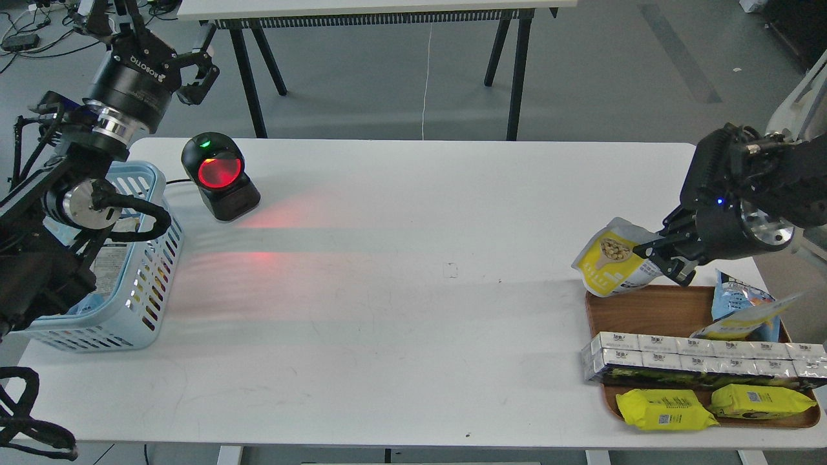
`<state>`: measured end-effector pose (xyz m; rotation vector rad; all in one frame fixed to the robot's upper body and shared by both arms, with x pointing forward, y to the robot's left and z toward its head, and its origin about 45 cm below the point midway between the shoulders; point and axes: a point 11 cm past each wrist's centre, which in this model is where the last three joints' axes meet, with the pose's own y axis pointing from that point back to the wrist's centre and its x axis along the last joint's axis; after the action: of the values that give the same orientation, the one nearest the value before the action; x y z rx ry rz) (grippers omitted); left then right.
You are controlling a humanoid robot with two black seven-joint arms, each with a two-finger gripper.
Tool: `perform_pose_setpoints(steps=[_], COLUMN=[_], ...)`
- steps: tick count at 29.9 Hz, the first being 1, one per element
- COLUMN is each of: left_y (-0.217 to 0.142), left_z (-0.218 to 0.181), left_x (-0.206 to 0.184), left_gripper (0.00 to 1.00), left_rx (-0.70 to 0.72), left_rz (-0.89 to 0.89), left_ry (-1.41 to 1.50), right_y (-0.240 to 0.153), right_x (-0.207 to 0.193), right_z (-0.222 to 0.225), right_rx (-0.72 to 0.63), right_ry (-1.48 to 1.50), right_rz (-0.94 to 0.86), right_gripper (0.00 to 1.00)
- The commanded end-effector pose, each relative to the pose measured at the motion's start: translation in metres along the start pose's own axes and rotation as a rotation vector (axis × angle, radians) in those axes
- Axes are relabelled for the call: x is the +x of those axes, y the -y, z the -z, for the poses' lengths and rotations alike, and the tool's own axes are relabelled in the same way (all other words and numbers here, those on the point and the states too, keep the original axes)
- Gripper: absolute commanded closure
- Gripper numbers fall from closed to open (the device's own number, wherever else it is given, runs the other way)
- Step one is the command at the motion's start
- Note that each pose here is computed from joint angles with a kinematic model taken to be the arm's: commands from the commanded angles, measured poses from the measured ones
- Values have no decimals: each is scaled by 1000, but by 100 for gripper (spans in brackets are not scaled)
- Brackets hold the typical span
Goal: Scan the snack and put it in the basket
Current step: 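Carry the yellow packet to the table center and release it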
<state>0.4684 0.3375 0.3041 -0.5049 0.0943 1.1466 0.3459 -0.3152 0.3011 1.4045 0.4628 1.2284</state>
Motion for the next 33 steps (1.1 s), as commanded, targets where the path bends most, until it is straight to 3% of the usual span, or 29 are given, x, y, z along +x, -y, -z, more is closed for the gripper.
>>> perform_pose_setpoints(steps=[1, 6, 12, 19, 29, 31, 33], left_y=[1, 1, 2, -3, -4, -5, -5], left_z=[0, 0, -3, -12, -12, -11, -12], left_x=[-1, 0, 0, 8, 9, 9, 9], left_gripper=[0, 0, 0, 0, 0, 0, 0], left_rx=[0, -2, -2, 4, 5, 6, 6], left_rz=[2, 0, 2, -3, -5, -5, -5], left_ry=[1, -1, 7, 37, 37, 38, 39], right_y=[-16, 3, 54, 95, 105, 105, 104], right_x=[55, 137, 199, 226, 223, 223, 223], right_z=[-3, 30, 77, 123, 142, 145, 147], right_rx=[-3, 89, 173, 235, 276, 299, 316], right_ry=[-43, -195, -347, -443, -472, -446, -424], right_rz=[-104, -162, -141, -99, -70, -74, -79], right_gripper=[100, 100, 100, 100, 99, 95, 72])
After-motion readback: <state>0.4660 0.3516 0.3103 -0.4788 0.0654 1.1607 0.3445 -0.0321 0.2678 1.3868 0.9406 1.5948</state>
